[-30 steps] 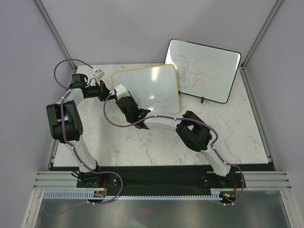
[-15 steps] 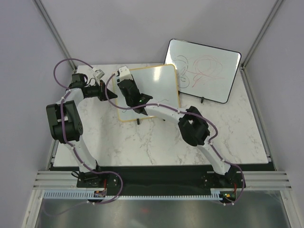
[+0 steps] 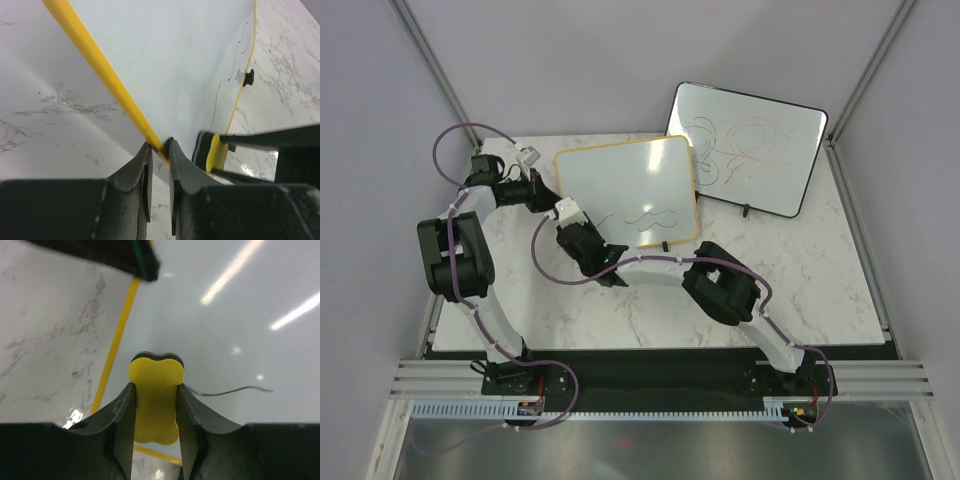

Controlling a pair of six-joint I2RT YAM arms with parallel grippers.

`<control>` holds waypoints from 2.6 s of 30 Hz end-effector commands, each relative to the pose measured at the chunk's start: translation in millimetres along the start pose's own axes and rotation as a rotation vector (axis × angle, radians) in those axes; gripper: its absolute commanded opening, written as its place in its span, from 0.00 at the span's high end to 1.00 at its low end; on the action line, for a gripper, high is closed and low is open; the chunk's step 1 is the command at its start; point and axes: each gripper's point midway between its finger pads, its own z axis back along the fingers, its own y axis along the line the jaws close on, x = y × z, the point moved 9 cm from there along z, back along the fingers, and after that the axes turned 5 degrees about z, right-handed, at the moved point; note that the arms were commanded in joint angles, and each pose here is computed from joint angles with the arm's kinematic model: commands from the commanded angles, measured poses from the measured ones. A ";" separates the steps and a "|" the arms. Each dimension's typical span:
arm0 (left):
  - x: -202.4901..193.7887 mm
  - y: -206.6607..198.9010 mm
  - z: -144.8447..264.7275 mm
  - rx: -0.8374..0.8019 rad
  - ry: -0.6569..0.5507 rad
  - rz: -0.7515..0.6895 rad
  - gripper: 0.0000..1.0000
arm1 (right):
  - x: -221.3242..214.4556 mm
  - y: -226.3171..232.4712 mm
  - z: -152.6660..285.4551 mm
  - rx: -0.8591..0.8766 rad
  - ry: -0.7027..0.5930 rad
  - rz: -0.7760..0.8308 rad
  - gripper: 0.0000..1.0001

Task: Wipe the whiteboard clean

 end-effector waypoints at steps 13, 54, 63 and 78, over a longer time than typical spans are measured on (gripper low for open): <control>22.8 -9.5 8.1 -0.012 -0.048 -0.158 0.98 | -37.6 -39.8 -7.2 -0.195 0.118 -0.007 1.00; 22.7 -6.8 8.5 0.003 -0.036 -0.177 0.98 | -33.5 -133.8 -4.0 -0.428 0.076 -0.172 1.00; 21.2 -5.5 8.5 0.012 -0.029 -0.181 0.98 | -72.0 -202.3 19.8 -0.520 0.134 -0.196 1.00; 21.9 -6.0 9.4 0.014 -0.031 -0.180 0.98 | -48.5 -80.6 2.6 -0.196 0.057 -0.168 1.00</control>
